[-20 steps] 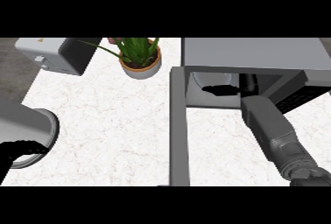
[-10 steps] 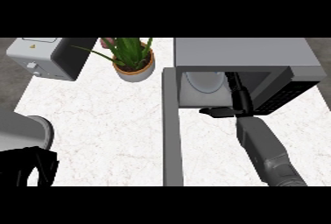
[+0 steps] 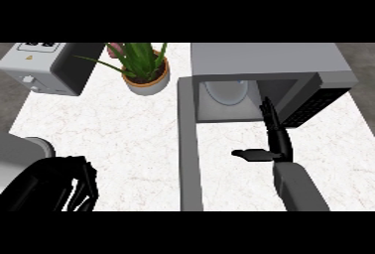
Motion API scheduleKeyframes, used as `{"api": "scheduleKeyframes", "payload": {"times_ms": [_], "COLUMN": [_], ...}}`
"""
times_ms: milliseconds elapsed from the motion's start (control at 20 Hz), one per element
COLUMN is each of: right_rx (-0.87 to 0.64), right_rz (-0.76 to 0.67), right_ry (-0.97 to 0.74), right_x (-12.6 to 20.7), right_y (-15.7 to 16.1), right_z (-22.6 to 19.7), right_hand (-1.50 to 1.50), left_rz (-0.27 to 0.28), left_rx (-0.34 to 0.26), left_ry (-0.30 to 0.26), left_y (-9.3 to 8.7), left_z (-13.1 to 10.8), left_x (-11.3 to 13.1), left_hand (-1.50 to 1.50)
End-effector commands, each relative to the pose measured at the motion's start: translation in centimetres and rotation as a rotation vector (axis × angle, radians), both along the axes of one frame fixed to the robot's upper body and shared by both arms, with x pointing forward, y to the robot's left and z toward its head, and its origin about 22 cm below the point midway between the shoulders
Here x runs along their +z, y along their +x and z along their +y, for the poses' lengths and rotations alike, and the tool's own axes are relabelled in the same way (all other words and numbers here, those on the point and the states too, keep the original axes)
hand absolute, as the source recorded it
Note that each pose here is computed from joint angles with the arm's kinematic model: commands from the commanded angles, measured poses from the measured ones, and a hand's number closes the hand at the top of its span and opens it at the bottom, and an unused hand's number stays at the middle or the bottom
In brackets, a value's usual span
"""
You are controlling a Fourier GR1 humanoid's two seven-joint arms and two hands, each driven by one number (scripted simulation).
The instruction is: Pick up the milk, place it into the microwave and close the microwave
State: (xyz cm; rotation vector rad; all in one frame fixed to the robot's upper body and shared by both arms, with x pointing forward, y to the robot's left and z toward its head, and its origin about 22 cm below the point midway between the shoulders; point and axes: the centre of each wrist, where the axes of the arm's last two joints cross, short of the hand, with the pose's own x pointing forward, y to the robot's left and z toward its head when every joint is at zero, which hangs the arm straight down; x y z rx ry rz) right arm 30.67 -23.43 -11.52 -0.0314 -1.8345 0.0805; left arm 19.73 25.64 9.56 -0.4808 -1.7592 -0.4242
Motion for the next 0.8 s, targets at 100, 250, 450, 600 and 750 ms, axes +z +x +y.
{"api": "scheduleKeyframes", "payload": {"times_ms": [100, 250, 450, 600, 750], "right_rx": [-0.047, -0.044, -0.046, -0.040, -0.034], "right_rz": [0.021, -0.001, -0.010, -0.040, -0.069], "right_ry": [0.007, -0.001, 0.010, -0.002, -0.039], "right_x": [-2.0, -0.7, 0.5, 1.2, 2.4], "right_y": [-6.8, -7.2, -10.3, -13.4, -14.8], "right_z": [-3.9, -4.2, -5.8, -7.0, -7.8], "right_hand": [-1.50, -1.50, -1.50, -1.50, -1.50], "left_rz": [-0.037, -0.077, -0.041, -0.017, -0.007], "left_rx": [-0.060, -0.122, -0.191, -0.222, -0.236], "left_ry": [0.062, 0.125, 0.155, 0.239, 0.298], "left_y": [1.0, 2.3, 4.8, 5.4, 6.2], "left_z": [-3.0, -7.1, -10.6, -12.4, -13.5], "left_x": [-0.1, -0.2, -1.2, -3.8, -7.4], "left_hand": [1.50, 1.50, 1.50, 1.50, 1.50]}}
